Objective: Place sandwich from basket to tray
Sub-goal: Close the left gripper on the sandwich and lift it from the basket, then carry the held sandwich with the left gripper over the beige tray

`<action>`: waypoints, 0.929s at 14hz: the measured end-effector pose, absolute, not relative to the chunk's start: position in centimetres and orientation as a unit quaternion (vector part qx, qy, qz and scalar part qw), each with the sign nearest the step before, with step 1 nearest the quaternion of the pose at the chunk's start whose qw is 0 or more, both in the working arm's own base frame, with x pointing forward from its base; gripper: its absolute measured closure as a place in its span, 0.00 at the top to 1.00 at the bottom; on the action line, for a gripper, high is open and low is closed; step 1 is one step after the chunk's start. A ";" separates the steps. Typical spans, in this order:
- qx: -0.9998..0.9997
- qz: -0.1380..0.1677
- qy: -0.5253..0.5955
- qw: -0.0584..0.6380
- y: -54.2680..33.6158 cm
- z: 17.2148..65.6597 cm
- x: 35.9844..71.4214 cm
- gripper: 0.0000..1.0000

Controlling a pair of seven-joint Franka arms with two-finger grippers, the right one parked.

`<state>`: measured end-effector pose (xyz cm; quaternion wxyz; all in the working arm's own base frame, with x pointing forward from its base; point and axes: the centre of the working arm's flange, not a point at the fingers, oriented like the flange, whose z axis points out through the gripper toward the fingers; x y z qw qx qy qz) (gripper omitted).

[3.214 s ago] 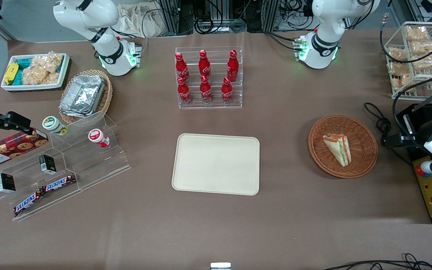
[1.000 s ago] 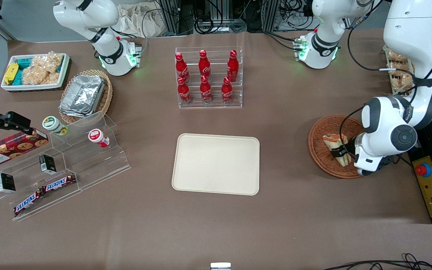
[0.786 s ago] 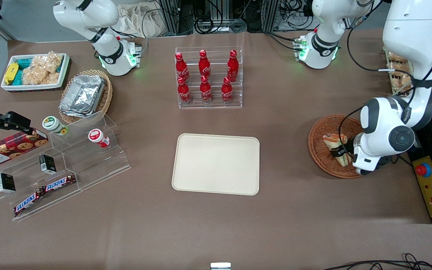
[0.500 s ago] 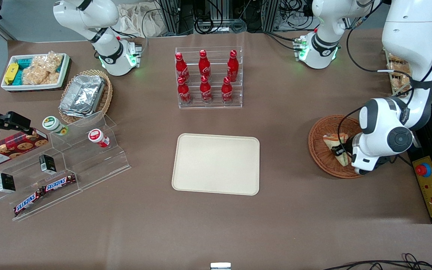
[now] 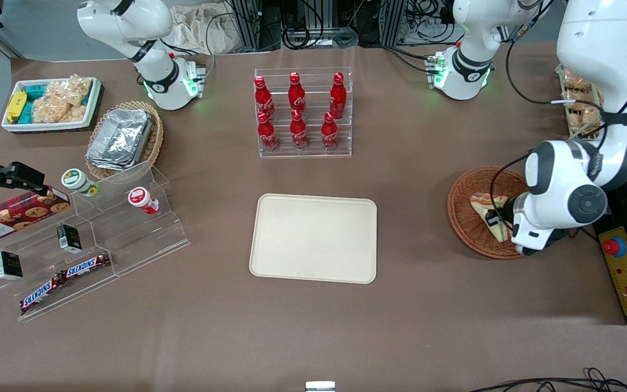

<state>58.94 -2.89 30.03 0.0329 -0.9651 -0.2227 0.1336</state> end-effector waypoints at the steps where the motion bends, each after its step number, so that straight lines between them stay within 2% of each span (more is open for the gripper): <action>1: -0.966 0.136 -0.219 0.034 -3.4 33.1 59.5 0.26; 3: -0.968 0.133 -0.208 0.034 -4.5 40.0 60.3 0.26; 6: -0.981 0.104 -0.164 0.021 -6.9 47.0 61.0 0.16; 10: -0.991 0.103 -0.091 0.007 -12.3 46.8 60.7 0.16; 13: -0.996 0.074 -0.038 -0.021 -18.8 45.8 60.7 0.16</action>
